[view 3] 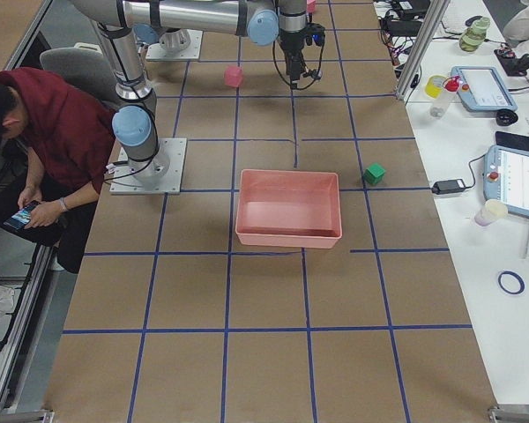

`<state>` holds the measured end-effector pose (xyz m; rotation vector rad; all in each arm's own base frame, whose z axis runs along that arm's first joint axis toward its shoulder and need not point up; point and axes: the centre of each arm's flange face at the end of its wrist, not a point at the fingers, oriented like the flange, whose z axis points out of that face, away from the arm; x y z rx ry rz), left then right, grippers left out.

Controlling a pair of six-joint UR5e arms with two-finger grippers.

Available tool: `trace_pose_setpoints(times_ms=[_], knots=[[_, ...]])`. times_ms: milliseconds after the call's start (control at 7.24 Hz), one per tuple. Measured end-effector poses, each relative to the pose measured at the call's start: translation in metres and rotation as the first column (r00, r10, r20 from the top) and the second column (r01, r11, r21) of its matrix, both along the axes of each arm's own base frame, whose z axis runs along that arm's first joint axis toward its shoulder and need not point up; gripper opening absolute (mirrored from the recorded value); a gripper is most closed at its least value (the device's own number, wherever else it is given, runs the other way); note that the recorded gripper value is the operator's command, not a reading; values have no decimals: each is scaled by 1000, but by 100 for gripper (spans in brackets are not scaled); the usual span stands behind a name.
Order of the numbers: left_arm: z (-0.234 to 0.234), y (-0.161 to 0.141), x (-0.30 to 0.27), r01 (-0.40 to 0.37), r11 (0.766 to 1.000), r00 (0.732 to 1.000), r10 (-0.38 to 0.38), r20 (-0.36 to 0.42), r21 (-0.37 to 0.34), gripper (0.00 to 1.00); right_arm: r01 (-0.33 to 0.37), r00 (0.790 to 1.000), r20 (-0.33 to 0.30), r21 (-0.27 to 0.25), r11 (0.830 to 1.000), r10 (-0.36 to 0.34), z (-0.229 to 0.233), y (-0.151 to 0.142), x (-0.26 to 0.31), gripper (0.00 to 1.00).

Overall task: Align button upright
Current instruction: 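Lift the button with the left gripper and rotate it cap-up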

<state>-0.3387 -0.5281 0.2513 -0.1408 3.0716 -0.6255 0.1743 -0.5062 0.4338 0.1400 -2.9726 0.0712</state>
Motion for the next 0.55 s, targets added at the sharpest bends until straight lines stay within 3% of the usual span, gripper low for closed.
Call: trace_pose_setpoints(times_ms=[138,276,552], knots=[[20,-6,-8,-84,983,995,92,-40,165,0,2,1000,28,29,1000,-2,16,5,2,100],[30,-9,-13,-158,931,978,194,-79,328,0,6,999,50,67,998,-9,34,8,2,100],[22,-25,1,-223,780,911,380,-161,584,0,5,996,87,151,989,-18,62,15,0,100]])
